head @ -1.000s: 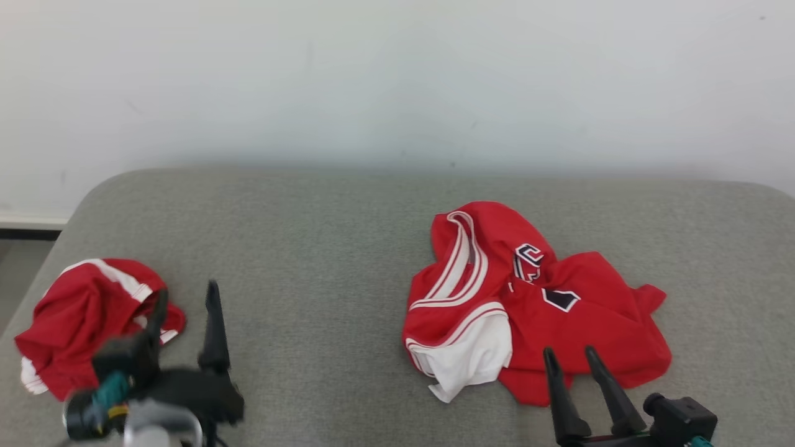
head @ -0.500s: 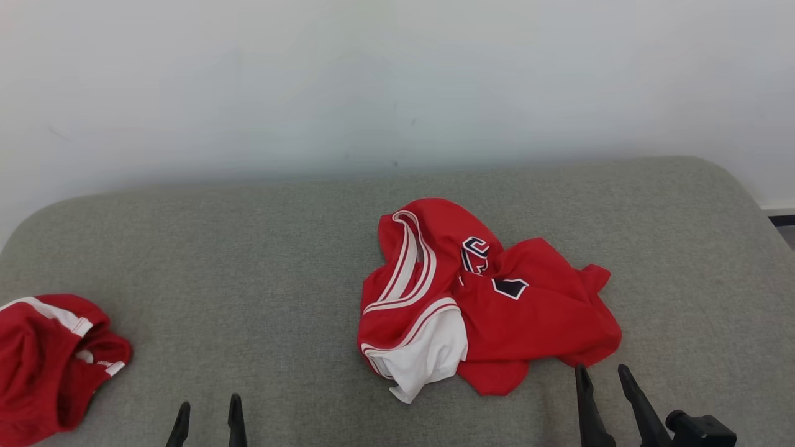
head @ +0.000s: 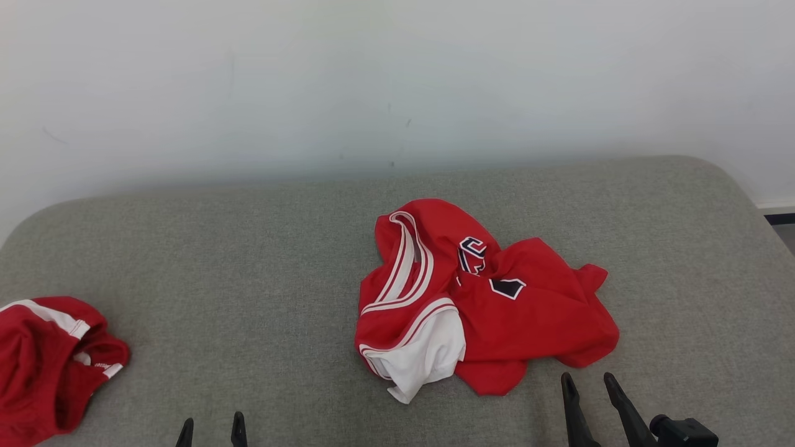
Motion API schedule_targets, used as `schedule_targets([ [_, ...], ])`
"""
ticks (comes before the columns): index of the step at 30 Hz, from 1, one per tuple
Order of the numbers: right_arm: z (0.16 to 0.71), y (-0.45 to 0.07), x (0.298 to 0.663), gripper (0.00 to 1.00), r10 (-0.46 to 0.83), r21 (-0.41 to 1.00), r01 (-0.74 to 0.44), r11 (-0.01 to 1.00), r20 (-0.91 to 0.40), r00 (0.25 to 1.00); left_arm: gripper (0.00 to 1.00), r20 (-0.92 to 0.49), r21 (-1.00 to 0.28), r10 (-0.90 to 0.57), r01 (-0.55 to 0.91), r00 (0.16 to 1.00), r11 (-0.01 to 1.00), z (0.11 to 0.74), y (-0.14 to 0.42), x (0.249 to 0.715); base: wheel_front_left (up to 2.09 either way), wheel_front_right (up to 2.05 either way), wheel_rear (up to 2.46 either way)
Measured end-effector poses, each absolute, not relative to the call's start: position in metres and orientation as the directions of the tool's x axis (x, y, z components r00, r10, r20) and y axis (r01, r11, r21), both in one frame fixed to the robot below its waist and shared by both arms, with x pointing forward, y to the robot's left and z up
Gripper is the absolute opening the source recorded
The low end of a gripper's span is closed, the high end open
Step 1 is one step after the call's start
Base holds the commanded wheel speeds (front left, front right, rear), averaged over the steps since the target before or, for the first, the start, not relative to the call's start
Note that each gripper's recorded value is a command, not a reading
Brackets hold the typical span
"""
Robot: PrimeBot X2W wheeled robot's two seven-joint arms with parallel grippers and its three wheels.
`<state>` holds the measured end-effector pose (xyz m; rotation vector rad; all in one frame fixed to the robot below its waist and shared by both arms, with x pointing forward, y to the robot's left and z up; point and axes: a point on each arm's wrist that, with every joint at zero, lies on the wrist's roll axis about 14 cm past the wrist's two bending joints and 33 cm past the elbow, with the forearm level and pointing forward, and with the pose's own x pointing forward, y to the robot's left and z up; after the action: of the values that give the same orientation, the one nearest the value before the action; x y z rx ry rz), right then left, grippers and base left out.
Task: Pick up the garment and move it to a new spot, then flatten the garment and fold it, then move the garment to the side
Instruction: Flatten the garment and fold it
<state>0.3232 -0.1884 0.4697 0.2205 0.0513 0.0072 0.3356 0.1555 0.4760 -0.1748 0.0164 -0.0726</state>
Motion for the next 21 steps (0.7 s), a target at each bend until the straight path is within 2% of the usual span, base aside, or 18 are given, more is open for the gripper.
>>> schedule_targets([
  [21,0.4696,-0.1874,0.3249,1.0,0.011,0.239,0.0,0.971,-0.046,0.999,1.0,-0.001,-0.186,-0.083,0.081,0.997,0.979,0.4788,0.152,0.3437,0.0,0.0,0.0],
])
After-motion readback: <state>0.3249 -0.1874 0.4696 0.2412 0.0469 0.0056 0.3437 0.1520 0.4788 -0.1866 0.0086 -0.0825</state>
